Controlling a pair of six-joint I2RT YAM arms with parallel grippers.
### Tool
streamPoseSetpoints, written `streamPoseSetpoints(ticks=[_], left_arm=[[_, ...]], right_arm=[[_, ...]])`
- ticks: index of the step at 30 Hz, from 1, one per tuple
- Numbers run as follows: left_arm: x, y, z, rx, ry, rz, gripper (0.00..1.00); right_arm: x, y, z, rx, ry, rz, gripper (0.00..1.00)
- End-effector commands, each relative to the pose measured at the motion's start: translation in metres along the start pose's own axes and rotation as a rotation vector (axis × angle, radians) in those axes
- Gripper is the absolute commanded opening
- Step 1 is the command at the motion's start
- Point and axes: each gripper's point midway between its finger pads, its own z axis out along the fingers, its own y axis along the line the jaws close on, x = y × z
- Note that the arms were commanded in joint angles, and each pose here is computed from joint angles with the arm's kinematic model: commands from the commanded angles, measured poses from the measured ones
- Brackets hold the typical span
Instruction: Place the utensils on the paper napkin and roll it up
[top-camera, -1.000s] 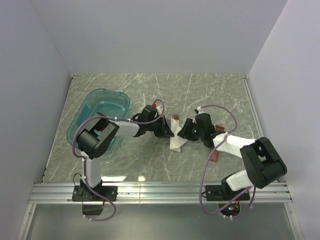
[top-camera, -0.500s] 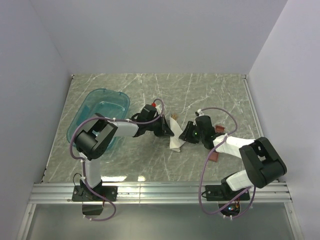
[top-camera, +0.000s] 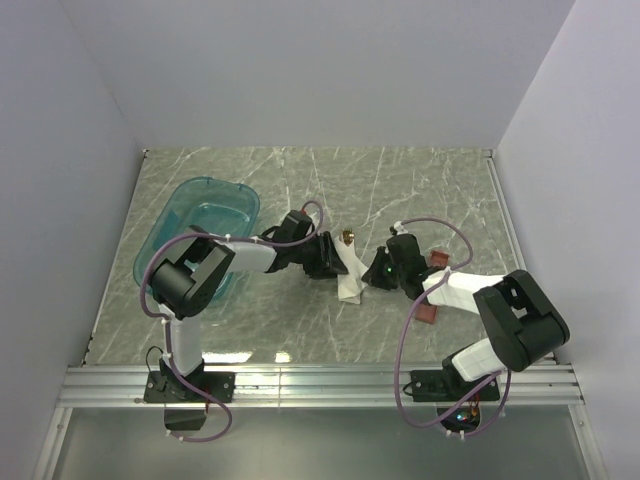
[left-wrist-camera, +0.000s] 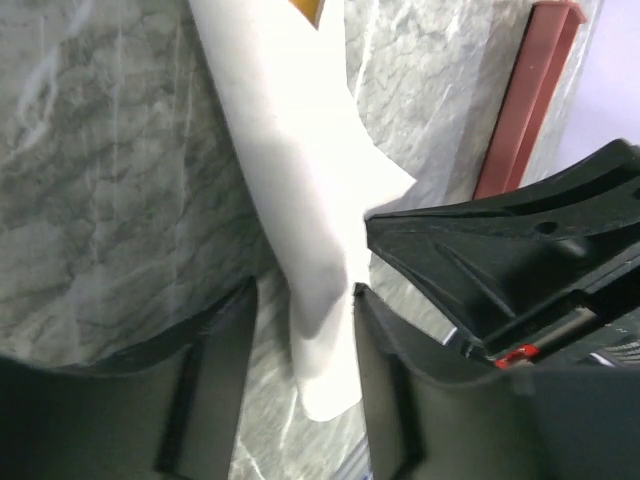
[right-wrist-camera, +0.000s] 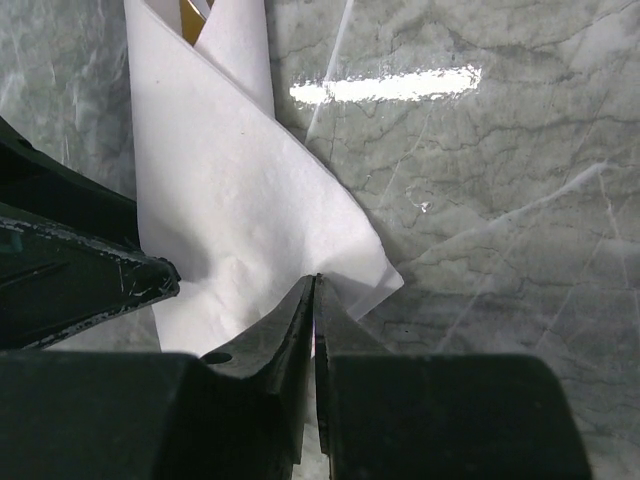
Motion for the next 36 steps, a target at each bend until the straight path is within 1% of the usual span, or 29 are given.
streamPoseSetpoints(ticks=[1, 4, 7, 8, 12, 21, 29, 32, 33, 36], left_arm=[[-0.008, 0.002, -0.005, -0.042, -0.010, -0.010, 0.52], [0.000, 0.014, -0.001, -0.094, 0.030, -0.036, 0.58], [0.010, 0.032, 0.000, -0.165, 0.063, -0.062, 0.59], [0.012, 0.036, 0.000, -0.187, 0.065, -0.066, 0.62], [0.018, 0.047, 0.003, -0.222, 0.088, -0.094, 0.62], [0.016, 0.041, 0.016, -0.188, 0.121, -0.108, 0.58], [0.021, 0.049, 0.028, -0.199, 0.163, -0.123, 0.55], [0.022, 0.053, 0.032, -0.201, 0.174, -0.126, 0.51], [0.022, 0.053, 0.033, -0.202, 0.174, -0.127, 0.48], [0.021, 0.052, 0.033, -0.197, 0.171, -0.130, 0.46]], right_arm=[[0.019, -0.032, 0.001, 0.140, 0.037, 0.011, 0.11], [0.019, -0.031, 0.000, 0.141, 0.034, 0.014, 0.11], [0.019, -0.032, 0.000, 0.140, 0.033, 0.014, 0.11], [0.019, -0.031, 0.000, 0.138, 0.033, 0.013, 0.11], [0.018, -0.031, 0.000, 0.137, 0.028, 0.015, 0.11], [0.018, -0.030, -0.001, 0.131, 0.025, 0.014, 0.11], [0.017, -0.031, -0.002, 0.136, 0.018, 0.020, 0.11], [0.019, -0.032, -0.001, 0.138, 0.022, 0.025, 0.11], [0.020, -0.034, -0.001, 0.144, 0.024, 0.027, 0.11], [0.020, -0.037, -0.002, 0.162, 0.024, 0.041, 0.10]])
